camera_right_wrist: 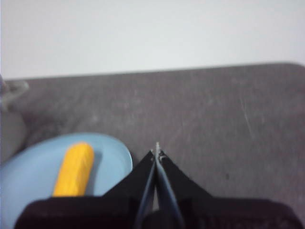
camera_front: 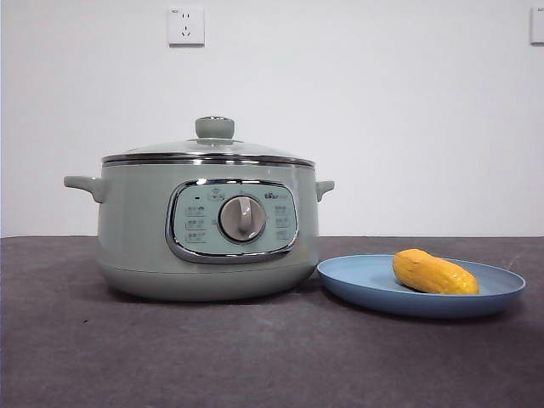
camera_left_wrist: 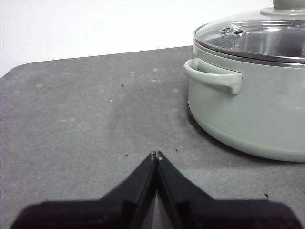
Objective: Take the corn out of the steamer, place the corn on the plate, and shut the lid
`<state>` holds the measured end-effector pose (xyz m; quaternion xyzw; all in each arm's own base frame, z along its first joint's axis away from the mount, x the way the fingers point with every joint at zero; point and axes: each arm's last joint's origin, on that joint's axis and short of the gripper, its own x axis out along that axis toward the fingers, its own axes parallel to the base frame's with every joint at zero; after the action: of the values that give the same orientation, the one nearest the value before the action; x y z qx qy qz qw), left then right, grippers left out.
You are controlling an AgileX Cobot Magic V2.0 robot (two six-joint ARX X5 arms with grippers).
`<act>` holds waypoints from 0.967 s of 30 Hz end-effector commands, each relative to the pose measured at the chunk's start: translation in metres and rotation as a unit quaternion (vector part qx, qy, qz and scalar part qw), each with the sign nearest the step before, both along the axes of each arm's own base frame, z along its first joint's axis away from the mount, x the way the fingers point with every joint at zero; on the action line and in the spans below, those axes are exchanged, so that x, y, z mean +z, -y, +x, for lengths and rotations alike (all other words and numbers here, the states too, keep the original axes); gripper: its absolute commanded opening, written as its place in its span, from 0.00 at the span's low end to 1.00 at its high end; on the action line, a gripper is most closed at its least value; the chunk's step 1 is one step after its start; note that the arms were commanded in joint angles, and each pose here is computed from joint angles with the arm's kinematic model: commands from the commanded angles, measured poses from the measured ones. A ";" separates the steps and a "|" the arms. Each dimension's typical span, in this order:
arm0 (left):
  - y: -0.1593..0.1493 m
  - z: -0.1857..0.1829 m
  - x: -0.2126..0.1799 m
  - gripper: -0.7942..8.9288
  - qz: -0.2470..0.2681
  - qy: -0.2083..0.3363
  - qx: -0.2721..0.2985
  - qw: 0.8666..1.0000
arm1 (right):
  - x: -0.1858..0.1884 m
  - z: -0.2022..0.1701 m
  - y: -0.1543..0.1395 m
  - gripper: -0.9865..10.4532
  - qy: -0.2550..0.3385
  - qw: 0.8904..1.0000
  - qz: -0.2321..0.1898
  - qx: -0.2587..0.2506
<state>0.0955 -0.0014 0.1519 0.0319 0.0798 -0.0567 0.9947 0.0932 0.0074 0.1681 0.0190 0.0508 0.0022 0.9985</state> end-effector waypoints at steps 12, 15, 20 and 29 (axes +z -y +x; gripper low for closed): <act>0.000 0.001 -0.004 0.08 -0.003 -0.004 0.002 1.000 | -0.019 0.003 0.000 0.09 -0.029 0.999 0.027 -0.008; 0.000 0.001 -0.004 0.08 -0.003 -0.004 0.002 1.000 | -0.019 0.003 0.000 0.09 -0.029 0.999 0.027 -0.007; 0.000 0.001 -0.004 0.08 -0.003 -0.004 0.002 1.000 | -0.019 0.003 0.000 0.09 -0.030 0.999 0.027 -0.007; 0.000 0.001 -0.004 0.08 -0.003 -0.004 0.002 1.000 | -0.019 0.003 0.000 0.09 -0.030 0.999 0.027 -0.007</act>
<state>0.0955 -0.0014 0.1519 0.0319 0.0798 -0.0567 0.9947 0.0954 0.0076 0.1530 0.0421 0.0755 -0.0010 0.9963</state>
